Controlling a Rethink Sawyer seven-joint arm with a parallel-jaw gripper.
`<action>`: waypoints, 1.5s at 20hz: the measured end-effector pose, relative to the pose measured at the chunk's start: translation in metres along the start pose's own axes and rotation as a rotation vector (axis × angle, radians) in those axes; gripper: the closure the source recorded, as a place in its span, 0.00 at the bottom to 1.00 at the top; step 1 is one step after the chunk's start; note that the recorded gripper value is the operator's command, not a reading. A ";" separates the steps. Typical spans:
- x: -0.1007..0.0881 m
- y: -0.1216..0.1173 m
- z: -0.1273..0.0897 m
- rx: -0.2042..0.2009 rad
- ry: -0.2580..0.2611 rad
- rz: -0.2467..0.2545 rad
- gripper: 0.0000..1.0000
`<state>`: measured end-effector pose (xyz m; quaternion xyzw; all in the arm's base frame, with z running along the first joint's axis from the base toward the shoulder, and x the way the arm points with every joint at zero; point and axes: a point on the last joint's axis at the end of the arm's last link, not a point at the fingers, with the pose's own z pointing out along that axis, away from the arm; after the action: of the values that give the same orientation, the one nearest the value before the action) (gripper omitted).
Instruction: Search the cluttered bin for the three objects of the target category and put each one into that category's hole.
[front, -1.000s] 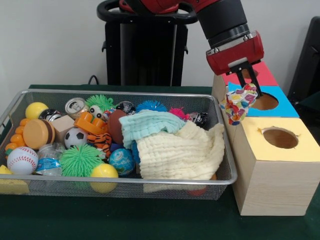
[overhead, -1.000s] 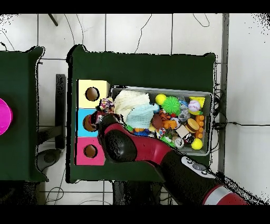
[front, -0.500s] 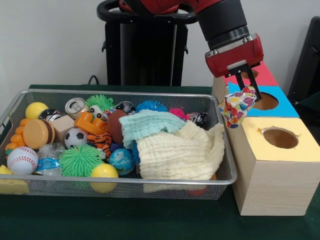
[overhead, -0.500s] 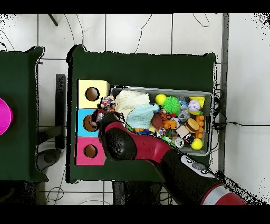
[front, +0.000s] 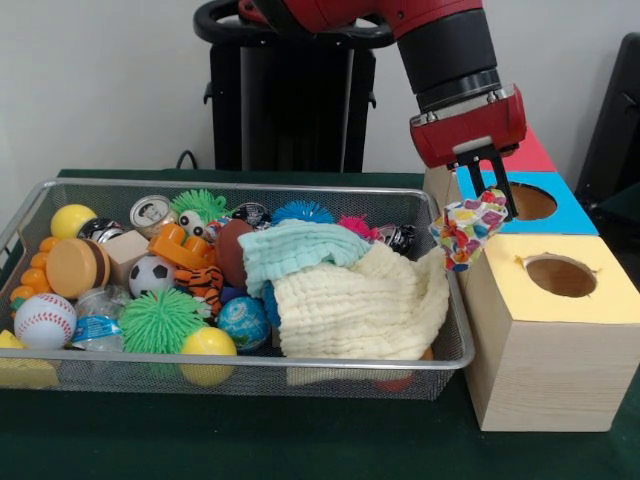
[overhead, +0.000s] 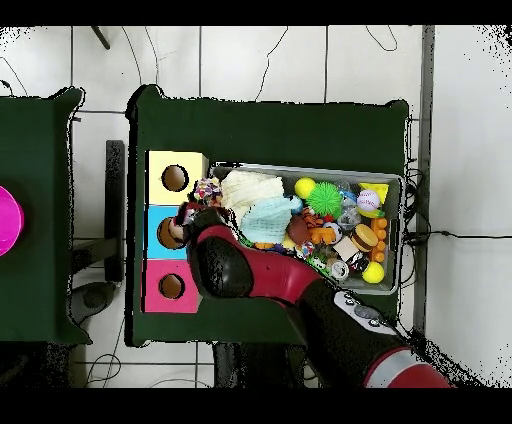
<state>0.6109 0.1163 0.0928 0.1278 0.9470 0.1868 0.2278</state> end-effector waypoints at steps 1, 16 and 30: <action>0.000 0.000 0.001 0.003 0.000 -0.001 1.00; -0.012 -0.001 0.012 0.064 -0.033 -0.012 1.00; -0.059 -0.037 -0.018 0.082 -0.116 0.035 1.00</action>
<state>0.6480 0.0587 0.1151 0.1642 0.9367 0.1438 0.2737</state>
